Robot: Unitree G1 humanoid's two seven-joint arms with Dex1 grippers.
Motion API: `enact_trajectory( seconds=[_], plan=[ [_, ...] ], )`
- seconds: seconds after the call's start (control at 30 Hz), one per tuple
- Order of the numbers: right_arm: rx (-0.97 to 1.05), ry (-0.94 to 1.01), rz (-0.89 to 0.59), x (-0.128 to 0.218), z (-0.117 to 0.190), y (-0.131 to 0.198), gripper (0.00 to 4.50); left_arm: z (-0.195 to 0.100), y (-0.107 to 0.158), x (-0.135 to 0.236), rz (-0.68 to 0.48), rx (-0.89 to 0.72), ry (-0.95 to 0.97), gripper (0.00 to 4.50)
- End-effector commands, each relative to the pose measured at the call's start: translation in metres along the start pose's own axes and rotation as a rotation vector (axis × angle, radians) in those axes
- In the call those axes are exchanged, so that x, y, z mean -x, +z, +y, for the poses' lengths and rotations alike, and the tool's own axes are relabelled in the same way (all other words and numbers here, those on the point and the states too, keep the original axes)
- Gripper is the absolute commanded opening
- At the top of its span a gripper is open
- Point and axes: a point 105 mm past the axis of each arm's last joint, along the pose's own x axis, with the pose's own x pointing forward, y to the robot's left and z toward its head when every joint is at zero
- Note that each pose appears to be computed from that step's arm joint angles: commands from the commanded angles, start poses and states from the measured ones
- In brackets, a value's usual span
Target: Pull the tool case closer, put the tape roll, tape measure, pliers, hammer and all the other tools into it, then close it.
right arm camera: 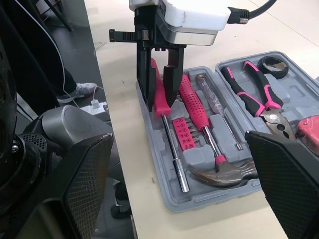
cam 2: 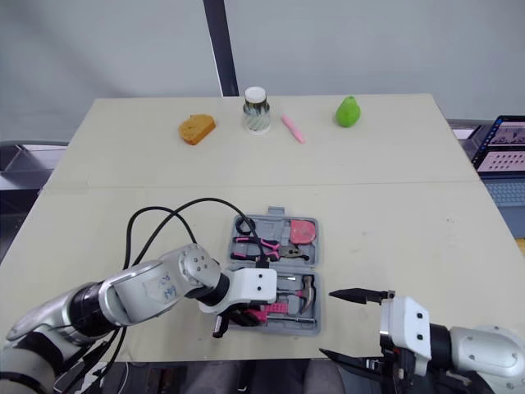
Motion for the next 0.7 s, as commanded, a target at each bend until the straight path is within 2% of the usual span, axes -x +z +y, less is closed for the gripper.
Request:
enact_trajectory(
  seconds=[0.03,0.7],
  plan=[
    [0.032,-0.007,-0.006,0.0024,0.0005,0.0074,4.50,-0.0035,0.0061,-0.0001,-0.010,-0.030,-0.007,0.58],
    [0.011,-0.012,-0.010,0.0030,0.0022,0.0085,4.50,-0.0004,-0.0005,-0.0011,0.022,-0.008,0.000,0.58]
  ],
)
